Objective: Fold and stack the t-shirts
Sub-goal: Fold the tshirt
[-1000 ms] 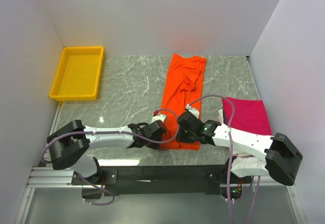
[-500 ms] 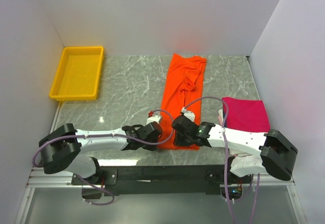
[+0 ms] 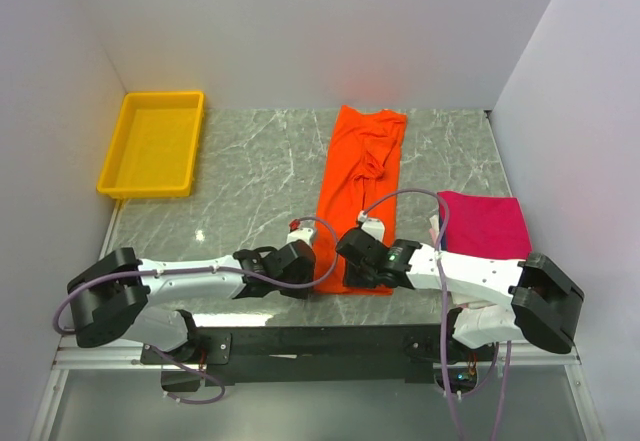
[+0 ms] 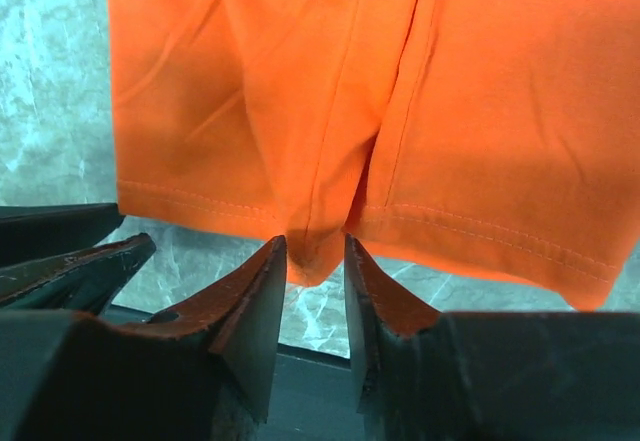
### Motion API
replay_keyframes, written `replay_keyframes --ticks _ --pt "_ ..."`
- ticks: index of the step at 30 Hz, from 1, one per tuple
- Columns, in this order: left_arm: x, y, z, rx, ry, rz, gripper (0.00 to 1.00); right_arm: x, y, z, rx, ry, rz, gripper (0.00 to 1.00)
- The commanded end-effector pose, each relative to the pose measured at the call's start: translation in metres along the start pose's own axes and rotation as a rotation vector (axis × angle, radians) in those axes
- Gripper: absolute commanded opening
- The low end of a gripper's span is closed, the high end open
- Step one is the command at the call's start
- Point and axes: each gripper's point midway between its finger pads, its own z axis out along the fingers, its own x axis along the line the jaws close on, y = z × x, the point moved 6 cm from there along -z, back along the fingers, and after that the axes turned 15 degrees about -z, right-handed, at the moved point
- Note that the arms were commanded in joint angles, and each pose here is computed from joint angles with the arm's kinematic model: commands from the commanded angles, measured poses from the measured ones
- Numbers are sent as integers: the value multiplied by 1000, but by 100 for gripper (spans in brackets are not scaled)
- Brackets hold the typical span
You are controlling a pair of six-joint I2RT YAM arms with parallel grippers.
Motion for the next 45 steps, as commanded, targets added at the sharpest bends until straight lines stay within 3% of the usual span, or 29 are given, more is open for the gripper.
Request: replay_keyframes --ticks 1,10,13,17,19,31,39,45 --pt "-16 7 -13 -23 -85 -41 35 10 11 -7 -42 -1 -3 38" --pt "-6 14 -26 -18 -96 -138 38 17 4 2 -19 -20 -18 39" --pt "-3 13 -29 7 -131 -177 36 17 2 5 -11 -31 -14 34" --pt "-2 5 -30 52 -198 -203 37 21 8 -1 -32 -29 -8 11" --pt "-6 3 -31 66 -242 -210 36 27 19 -11 -64 -9 -2 5" --pt "6 3 -43 -30 -342 -217 34 72 65 -28 -135 94 -15 0" --pt "15 0 -43 -60 -354 -250 22 92 82 -26 -152 127 -3 0" --pt "9 -5 -42 -67 -507 -265 1 86 76 -24 -152 119 21 0"
